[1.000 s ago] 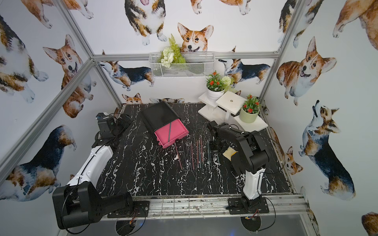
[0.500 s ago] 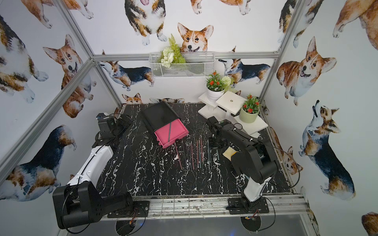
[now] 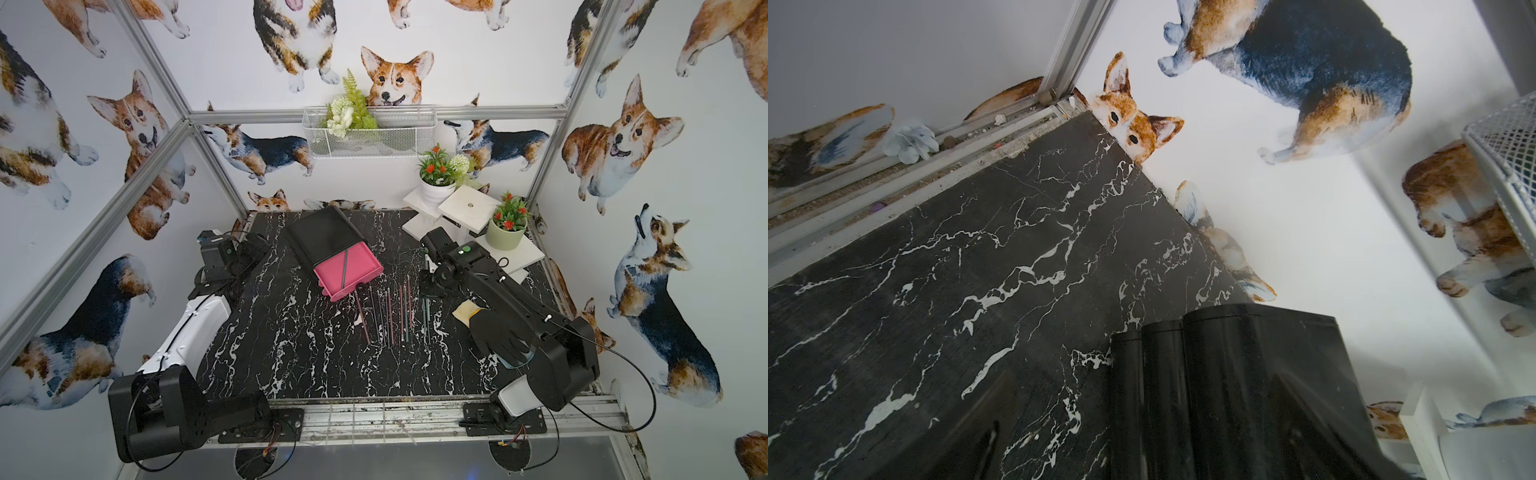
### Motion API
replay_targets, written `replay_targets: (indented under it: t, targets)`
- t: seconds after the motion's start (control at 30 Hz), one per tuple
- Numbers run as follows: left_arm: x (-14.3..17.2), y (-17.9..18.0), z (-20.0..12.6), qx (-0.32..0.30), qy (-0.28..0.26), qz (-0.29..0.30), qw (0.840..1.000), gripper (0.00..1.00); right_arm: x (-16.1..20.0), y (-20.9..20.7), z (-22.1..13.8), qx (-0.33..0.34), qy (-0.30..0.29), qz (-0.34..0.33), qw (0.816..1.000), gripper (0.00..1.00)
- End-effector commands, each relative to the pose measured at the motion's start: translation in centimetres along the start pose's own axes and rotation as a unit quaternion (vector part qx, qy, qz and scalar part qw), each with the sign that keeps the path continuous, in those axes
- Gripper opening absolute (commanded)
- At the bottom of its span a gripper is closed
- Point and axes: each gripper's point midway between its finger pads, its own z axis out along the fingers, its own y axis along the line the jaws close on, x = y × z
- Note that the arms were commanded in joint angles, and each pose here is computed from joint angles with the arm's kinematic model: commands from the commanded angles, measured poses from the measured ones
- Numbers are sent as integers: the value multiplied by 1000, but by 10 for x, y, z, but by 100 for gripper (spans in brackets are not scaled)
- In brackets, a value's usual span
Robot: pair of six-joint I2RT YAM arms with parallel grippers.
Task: Please place the pencils in the drawer according to their color
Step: Pick up the pencil from the center of the board, then place the pencil in the drawer.
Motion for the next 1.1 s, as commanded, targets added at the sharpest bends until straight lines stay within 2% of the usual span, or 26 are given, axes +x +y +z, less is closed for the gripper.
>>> replay_targets:
  t: [0.0,0.33,0.57,1.07]
  targets:
    - [-3,-5,0,11,-4,1,1000,100,-1,28,-11,-63,-2,18,998,0]
    - [-3,-5,0,11,-4,2,1000,100,-6,96,-28,-187,-5,21,982,0]
    - [-4,-6,-1,13,-6,2,1000,100,-15,146,-22,-297,23,53,953,0]
    - [-6,-6,1,13,-9,4,1000,100,-40,191,12,-354,71,91,928,0]
